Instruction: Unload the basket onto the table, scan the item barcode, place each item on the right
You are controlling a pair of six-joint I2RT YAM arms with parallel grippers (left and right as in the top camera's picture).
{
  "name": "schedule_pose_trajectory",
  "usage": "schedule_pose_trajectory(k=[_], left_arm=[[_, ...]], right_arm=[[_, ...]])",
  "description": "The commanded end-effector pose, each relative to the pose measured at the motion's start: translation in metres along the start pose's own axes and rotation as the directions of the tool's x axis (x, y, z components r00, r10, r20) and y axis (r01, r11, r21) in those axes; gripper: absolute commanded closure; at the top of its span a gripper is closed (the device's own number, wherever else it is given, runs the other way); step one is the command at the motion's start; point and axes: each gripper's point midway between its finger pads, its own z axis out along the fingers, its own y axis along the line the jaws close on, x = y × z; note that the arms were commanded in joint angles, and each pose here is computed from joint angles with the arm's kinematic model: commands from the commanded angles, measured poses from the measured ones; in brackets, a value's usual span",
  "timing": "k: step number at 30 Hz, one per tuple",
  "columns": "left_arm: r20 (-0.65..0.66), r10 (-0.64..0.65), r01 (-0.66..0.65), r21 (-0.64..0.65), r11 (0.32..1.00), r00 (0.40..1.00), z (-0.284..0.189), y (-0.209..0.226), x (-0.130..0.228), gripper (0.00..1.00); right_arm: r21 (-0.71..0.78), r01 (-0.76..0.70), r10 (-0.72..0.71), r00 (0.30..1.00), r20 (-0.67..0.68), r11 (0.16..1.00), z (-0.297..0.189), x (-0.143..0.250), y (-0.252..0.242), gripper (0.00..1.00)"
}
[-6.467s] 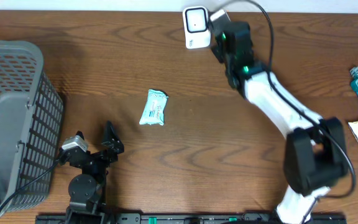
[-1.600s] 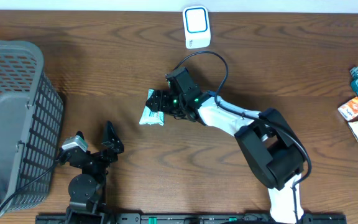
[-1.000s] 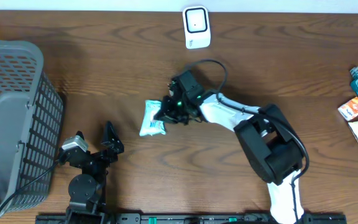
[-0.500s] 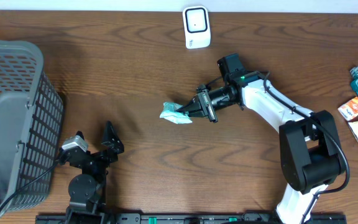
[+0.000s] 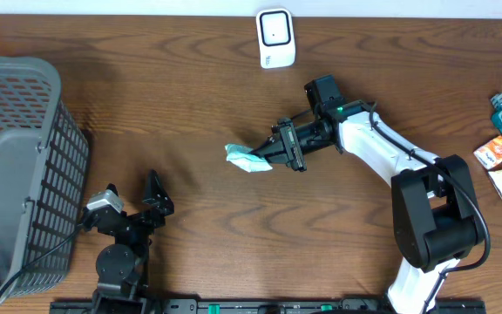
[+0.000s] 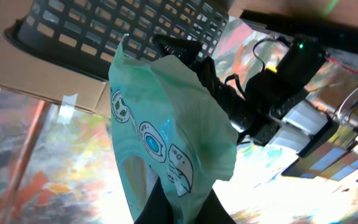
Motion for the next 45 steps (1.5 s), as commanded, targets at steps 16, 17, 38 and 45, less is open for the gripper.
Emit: schedule_pose_trajectory(k=[16, 17, 38, 45], left_arm=[[-0.04, 0.005, -0.006, -0.031, 0.999, 0.999, 0.001, 0.009, 0.015, 0.02], [-0.04, 0.004, -0.006, -0.031, 0.999, 0.999, 0.001, 0.009, 0.015, 0.02], [-0.04, 0.004, -0.006, -0.031, 0.999, 0.999, 0.001, 0.009, 0.015, 0.02], [-0.04, 0.004, -0.006, -0.031, 0.999, 0.999, 0.001, 0.009, 0.015, 0.02]], right_arm=[[-0.259, -0.636, 0.686, 0.654, 0.318, 0.727, -0.047, -0.069, -0.006, 0.98], [-0.278, -0.63, 0.688, 0.645, 0.333, 0.725, -0.053, -0.073, -0.006, 0.98], [-0.441, -0.88, 0.973, 0.087, 0.215, 0.176, -0.134, -0.061, -0.081, 0.98], [-0.449, -0.891, 0.969, -0.052, 0.24, 0.064, -0.141, -0.073, -0.108, 0.98]])
